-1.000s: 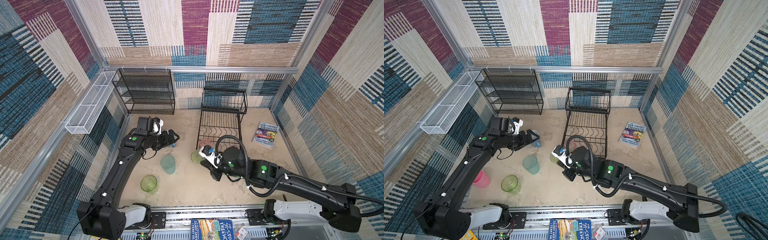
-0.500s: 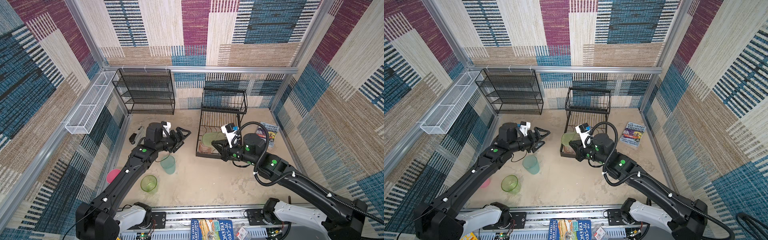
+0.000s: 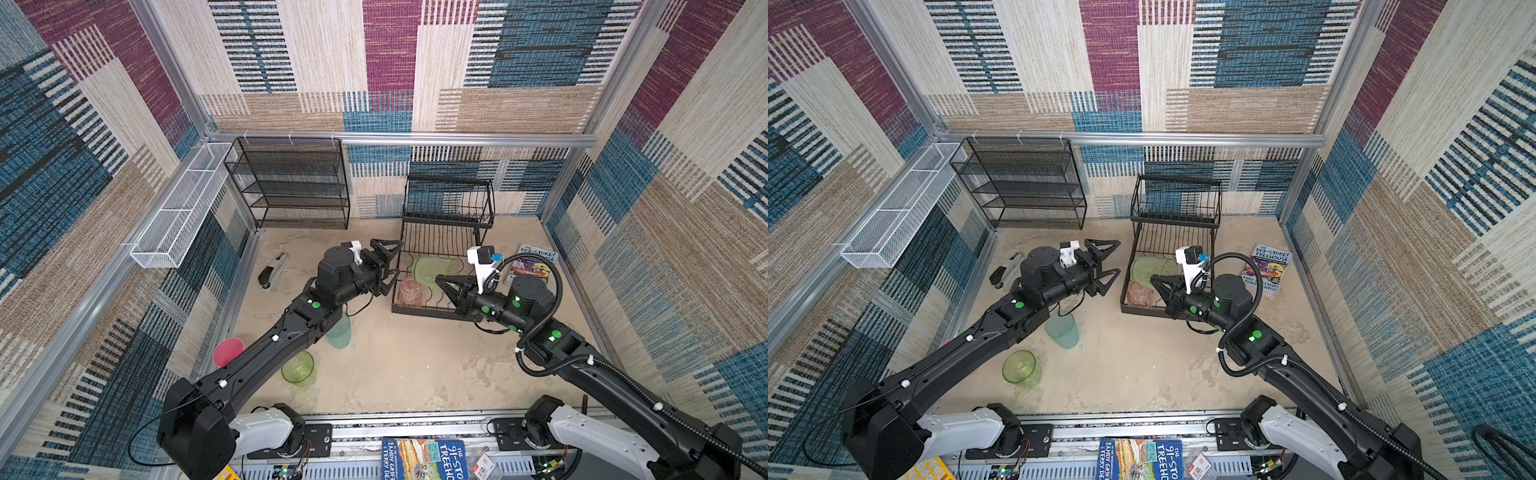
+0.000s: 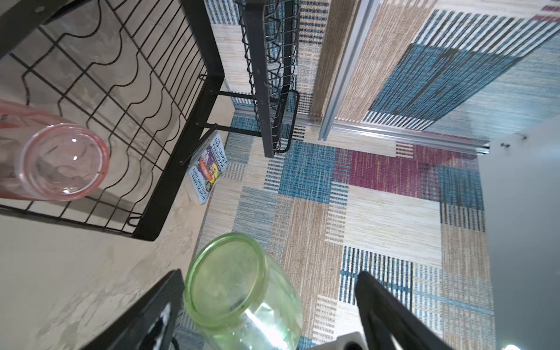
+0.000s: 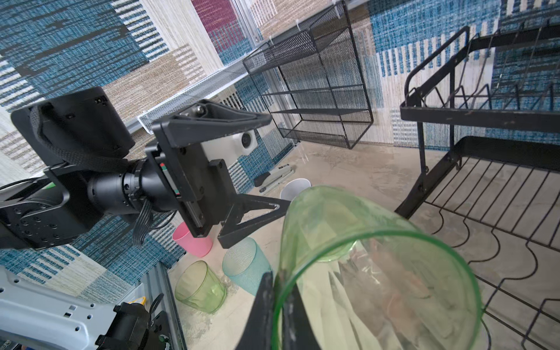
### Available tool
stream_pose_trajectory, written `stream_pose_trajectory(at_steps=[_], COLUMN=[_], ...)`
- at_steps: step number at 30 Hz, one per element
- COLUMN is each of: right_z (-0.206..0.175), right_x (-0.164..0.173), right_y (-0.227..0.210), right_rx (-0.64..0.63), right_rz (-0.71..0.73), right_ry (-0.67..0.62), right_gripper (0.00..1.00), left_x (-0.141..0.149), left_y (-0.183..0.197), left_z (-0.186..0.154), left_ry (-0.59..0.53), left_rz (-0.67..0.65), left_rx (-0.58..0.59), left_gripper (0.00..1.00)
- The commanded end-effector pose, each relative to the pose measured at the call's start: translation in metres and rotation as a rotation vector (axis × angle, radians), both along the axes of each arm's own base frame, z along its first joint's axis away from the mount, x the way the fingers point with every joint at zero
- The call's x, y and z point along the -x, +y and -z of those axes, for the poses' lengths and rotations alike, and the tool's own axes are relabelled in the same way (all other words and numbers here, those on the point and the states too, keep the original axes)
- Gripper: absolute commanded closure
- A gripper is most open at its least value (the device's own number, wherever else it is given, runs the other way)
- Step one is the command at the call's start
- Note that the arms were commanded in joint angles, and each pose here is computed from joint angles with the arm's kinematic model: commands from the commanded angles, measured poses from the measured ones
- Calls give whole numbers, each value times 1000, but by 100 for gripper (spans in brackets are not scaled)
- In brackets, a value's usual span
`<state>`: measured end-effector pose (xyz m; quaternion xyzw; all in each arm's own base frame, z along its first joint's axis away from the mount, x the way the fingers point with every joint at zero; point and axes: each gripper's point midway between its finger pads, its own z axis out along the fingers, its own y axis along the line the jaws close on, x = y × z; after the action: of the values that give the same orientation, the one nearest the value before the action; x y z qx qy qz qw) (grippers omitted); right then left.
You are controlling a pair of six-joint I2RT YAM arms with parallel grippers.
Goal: Load cups into a dish rack
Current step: Pass the cup.
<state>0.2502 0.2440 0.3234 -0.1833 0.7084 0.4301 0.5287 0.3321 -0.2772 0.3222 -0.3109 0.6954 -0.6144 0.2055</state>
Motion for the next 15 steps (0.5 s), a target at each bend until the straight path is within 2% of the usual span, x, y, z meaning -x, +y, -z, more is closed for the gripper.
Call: stream_pose_trajectory(at_steps=[1,4,15], right_z=[-31,-32,-46], right_x=[9,10,-2], right_y=[2,0,-13], right_rx=[-79,-85,-158], right_rz=[-47,-50,-17], right_ry=[-130,-147,-105], right_gripper=[100,100,100], left_x=[-7,-4,-2], left_y=[-3,-10,-33], left_z=[-7,-2,-3], left_ry=[44,103,115], left_rz=[-41,-16,36], left_rx=[56,16,59], left_gripper=[9,9,10])
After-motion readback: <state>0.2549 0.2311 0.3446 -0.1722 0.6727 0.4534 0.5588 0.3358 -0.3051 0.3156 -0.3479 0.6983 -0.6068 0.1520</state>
